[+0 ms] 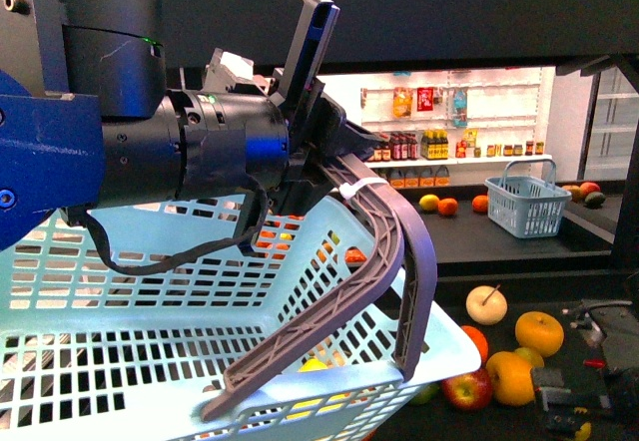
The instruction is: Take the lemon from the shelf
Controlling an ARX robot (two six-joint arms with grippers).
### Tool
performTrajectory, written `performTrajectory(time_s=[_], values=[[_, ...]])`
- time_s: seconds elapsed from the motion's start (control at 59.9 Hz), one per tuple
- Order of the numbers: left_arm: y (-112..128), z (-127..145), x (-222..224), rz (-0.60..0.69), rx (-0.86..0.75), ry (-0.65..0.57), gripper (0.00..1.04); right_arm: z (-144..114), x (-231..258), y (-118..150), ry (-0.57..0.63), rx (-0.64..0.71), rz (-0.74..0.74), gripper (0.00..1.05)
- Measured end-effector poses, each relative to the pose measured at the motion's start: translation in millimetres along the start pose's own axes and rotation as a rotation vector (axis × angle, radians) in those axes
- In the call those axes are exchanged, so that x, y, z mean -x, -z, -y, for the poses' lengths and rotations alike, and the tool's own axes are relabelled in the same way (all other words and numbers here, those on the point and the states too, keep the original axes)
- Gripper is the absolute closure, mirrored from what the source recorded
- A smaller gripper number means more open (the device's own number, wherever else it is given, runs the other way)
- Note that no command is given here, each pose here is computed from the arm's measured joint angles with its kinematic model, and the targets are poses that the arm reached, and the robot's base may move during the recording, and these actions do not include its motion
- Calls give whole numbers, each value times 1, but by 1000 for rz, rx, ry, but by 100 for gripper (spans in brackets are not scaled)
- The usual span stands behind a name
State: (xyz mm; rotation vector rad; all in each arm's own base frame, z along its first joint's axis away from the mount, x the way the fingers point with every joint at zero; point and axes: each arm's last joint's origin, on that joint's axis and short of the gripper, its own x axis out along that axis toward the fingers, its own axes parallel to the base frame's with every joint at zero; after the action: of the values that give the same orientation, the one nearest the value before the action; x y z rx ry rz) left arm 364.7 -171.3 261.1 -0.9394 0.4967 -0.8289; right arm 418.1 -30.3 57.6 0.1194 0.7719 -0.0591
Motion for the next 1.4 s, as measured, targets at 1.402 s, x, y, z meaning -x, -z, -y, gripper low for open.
performTrajectory(time_s=[1.402], values=[[-1, 0, 0, 5, -15, -3, 98, -168, -151, 47, -16, -143, -234, 8]])
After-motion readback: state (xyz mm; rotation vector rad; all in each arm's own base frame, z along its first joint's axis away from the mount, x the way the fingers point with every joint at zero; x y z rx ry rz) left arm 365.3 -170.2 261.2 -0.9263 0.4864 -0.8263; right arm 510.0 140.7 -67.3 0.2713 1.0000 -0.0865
